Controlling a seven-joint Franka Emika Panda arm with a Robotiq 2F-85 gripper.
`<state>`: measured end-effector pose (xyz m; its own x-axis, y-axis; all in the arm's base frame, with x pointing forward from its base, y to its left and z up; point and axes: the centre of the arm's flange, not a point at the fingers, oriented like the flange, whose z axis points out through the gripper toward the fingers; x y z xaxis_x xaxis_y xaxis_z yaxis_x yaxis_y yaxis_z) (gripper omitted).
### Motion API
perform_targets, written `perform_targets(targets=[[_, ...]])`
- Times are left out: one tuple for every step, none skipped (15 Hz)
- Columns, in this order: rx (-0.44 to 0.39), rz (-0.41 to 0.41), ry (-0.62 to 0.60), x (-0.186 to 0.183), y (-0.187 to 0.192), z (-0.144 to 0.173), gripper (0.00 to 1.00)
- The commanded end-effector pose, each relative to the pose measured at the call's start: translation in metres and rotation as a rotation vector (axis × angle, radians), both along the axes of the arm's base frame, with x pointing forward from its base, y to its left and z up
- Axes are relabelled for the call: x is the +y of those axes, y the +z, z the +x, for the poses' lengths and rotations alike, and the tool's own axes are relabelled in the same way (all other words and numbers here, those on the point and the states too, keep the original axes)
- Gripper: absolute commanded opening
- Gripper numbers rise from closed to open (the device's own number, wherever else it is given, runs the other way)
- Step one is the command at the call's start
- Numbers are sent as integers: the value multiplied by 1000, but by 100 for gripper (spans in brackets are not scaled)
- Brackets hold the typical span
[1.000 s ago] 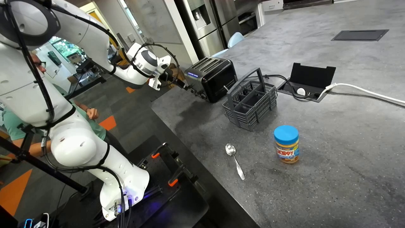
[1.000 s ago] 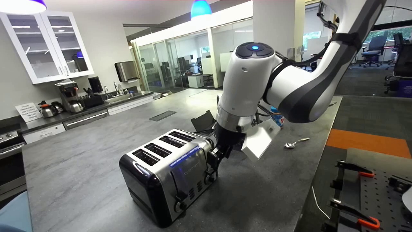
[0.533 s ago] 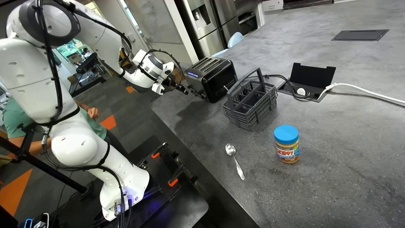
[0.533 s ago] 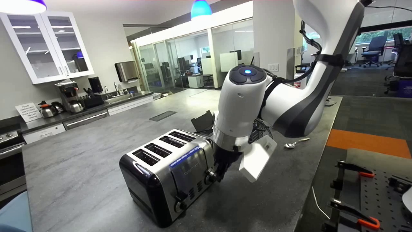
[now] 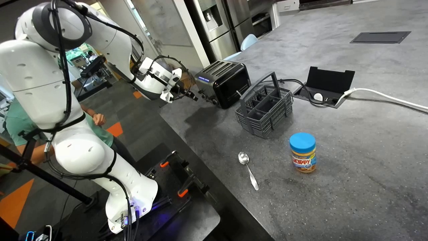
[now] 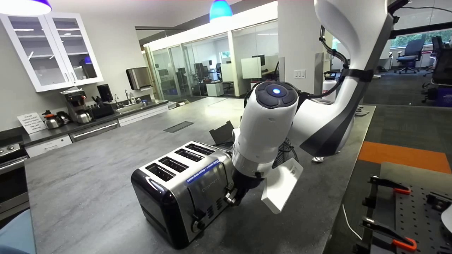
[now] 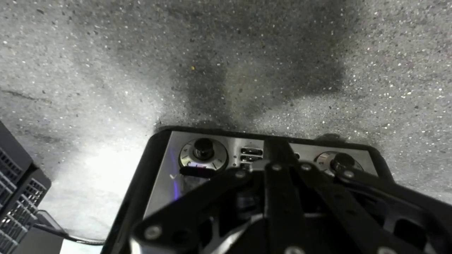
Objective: Push the right toaster lever down
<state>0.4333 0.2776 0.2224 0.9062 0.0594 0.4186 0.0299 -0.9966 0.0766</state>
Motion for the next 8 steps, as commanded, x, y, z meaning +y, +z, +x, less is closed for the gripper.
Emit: perform_targets(targets=[[0, 0, 0, 0, 0, 0, 1], [1, 0, 0, 0, 0, 0, 1], [11, 6, 17, -2, -4, 5, 0], [5, 12, 28, -5, -8, 8, 0], [-4, 9, 34, -7, -10, 8, 0], [-9, 8, 44, -9, -13, 8, 0], [-14, 9, 62, -11, -14, 8, 0], [-23, 11, 74, -14, -17, 9, 0]])
